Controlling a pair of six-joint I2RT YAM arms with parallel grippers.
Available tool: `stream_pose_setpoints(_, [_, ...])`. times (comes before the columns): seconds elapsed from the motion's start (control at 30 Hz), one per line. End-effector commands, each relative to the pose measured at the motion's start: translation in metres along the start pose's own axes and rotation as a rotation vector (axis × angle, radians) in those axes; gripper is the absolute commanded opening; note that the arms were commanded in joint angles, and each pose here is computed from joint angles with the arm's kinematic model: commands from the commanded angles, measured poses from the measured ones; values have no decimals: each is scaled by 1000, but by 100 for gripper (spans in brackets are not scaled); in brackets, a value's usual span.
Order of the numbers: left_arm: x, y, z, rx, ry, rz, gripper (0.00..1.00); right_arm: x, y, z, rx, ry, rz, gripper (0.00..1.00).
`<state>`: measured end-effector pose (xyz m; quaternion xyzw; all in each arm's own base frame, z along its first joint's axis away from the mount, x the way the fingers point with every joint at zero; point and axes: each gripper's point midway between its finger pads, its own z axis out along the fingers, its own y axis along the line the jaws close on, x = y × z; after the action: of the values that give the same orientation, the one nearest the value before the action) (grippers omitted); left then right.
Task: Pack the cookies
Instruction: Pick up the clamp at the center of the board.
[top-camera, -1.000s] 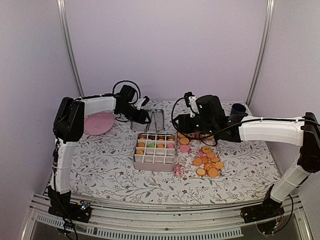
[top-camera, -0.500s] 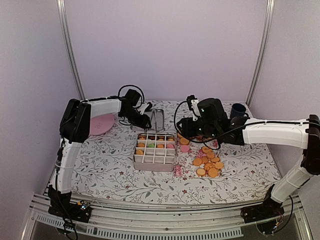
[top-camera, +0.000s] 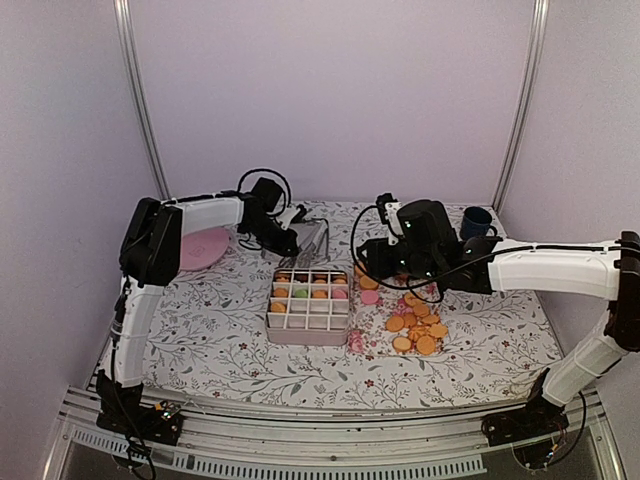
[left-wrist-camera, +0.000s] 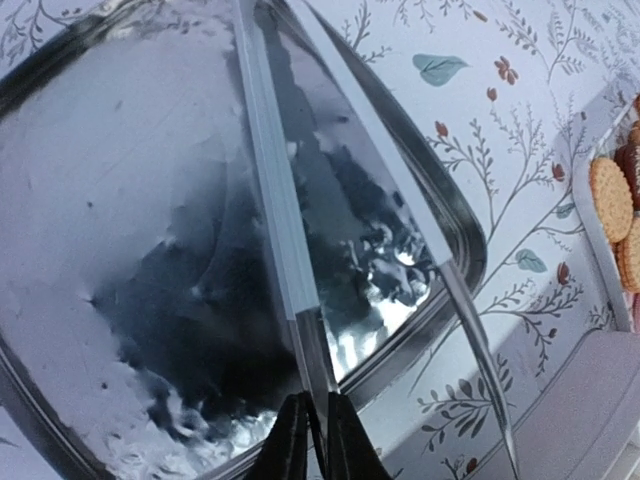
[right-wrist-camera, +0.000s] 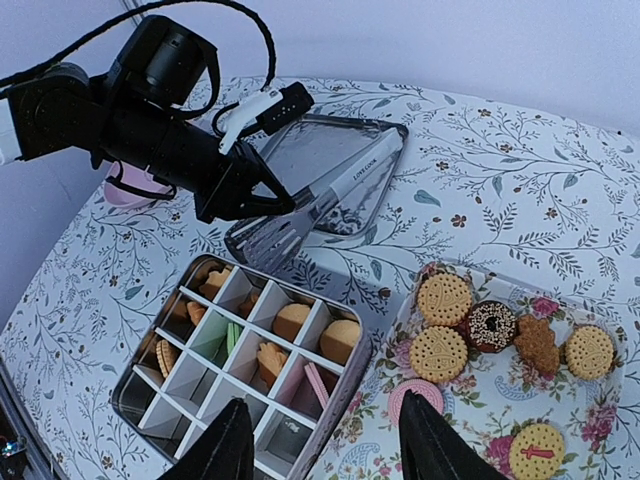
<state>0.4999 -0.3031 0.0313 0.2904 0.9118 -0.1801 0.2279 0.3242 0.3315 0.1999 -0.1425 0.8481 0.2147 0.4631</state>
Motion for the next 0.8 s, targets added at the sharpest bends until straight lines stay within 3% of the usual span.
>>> stream_pose_setpoints(0.0, [-4, -11, -16, 13, -11, 33, 7, -11, 2, -10, -9, -43, 4, 51])
stream_pose_setpoints(0.17, [-27, -28, -39, 74, -84, 59, 4, -15, 5, -11, -23, -51, 7, 53])
stream_pose_setpoints(0.57, [-62, -62, -120, 278, -218, 62, 0, -46, 23, -33, -200, -118, 104, 75])
stream_pose_setpoints(0.77, [-64, -91, -180, 551, -305, 10, 0, -52, 35, -41, -370, -146, 174, 87])
